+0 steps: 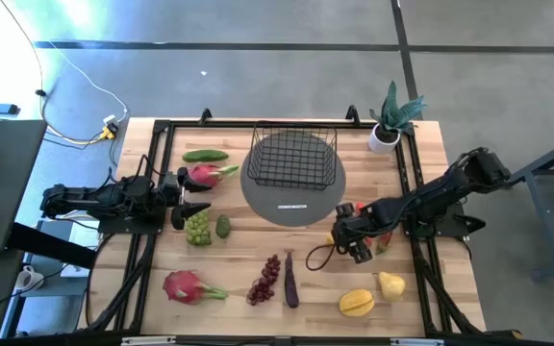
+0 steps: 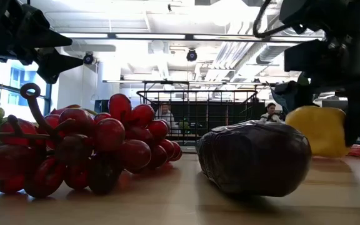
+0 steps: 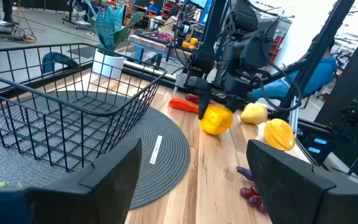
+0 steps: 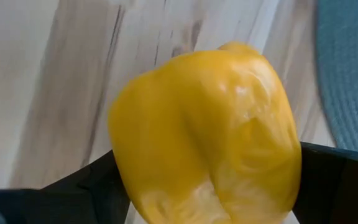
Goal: Build produce basket
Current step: Put the bell pepper into the wire basket
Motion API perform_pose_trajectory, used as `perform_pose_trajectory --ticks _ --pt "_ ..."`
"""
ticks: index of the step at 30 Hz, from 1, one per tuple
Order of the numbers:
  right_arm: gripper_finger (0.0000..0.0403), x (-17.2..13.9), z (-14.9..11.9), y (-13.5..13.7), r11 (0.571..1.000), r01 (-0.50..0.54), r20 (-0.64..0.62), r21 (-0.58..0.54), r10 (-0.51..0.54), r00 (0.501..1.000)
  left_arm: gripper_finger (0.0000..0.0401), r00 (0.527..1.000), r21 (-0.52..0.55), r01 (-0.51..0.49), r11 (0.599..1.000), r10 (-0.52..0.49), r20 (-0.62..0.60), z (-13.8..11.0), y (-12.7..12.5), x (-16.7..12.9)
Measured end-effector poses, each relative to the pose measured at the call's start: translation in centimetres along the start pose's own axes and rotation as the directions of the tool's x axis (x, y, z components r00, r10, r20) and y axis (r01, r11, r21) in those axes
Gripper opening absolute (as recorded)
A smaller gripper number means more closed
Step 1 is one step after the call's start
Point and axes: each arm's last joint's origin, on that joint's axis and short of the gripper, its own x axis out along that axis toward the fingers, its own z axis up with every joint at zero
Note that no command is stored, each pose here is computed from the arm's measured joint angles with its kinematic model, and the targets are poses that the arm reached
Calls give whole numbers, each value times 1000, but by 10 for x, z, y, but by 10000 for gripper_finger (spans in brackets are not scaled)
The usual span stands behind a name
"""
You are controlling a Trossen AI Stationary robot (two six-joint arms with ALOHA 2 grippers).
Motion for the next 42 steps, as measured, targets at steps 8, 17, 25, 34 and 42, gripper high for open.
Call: perform_pose_trajectory --ticks 8,17,25,34,42 --pt "298 -28 40 -8 972 87 158 218 -123 980 282 1000 0 0 1000 0 0 0 0 0" --pt "300 -72 82 -35 882 134 303 451 -293 907 282 1000 0 0 1000 0 0 0 0 0" --pt "302 -104 98 -70 779 220 330 587 -479 814 282 1000 0 0 1000 0 0 0 0 0" --pt "303 -116 91 -117 620 251 255 744 -610 750 282 1000 0 0 1000 0 0 0 0 0" --pt "303 -121 73 -159 436 216 159 874 -677 719 282 1000 0 0 1000 0 1 0 0 0"
